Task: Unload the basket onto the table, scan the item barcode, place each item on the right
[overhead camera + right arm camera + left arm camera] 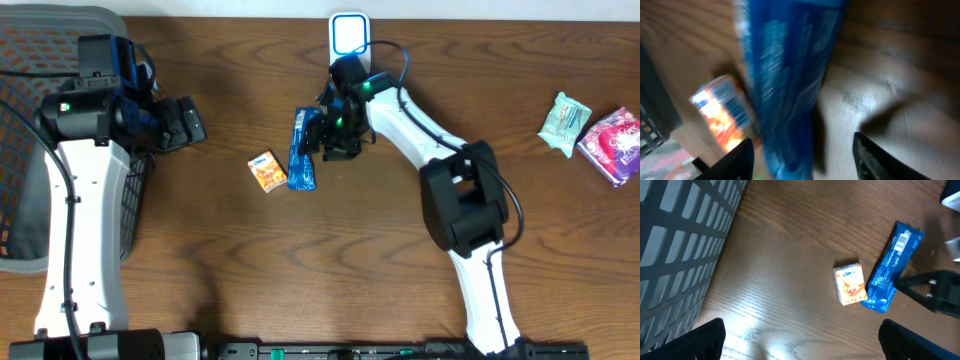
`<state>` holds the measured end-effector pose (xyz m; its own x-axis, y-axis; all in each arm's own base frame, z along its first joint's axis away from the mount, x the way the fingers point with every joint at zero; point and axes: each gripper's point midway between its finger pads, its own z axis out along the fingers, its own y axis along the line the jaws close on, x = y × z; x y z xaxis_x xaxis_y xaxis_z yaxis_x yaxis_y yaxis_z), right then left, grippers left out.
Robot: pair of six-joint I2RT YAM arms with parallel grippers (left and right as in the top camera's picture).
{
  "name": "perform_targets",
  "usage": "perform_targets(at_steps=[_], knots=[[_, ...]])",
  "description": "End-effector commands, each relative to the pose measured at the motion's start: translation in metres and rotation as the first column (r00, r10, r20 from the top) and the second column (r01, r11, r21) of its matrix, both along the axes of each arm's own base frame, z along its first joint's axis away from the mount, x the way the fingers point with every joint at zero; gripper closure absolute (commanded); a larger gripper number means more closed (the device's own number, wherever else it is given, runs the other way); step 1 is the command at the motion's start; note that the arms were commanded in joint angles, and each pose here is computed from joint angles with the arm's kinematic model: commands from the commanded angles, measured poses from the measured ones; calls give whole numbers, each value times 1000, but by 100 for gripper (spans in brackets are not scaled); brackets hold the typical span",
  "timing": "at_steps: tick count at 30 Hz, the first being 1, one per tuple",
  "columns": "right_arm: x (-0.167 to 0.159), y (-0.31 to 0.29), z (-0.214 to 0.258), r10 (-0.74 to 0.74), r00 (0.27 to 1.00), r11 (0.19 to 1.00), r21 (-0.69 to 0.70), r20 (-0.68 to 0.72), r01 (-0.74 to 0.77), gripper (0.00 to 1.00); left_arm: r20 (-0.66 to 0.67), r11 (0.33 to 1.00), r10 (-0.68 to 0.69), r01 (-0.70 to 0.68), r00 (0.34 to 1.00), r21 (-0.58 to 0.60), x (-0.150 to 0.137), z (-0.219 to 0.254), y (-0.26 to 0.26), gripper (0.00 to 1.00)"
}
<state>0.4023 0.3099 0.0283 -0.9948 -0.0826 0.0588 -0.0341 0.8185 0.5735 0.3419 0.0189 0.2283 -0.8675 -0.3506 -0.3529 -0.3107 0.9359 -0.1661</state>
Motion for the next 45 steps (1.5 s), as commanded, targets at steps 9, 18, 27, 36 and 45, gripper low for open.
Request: perform_targets(at_steps=[9,18,27,36,45], knots=[[-11,18,-49,29,997,999,31,-75,-27,99,-1,1000,1,-1,1000,10,-1,0,2,2],[35,-51,20,-17,975,957,-278,223,80,99,-1,1000,1,-1,1000,10,-1,0,2,2],[27,-159,123,186,853,512,-789,488,340,99,-1,1000,1,-1,1000,10,-1,0,2,2],[17,-182,82,199,890,312,-888,410,339,99,-1,1000,1,-1,1000,10,-1,0,2,2],[1,-154,8,256,930,284,-940,264,189,96,-1,1000,1,-1,1000,10,-1,0,2,2]])
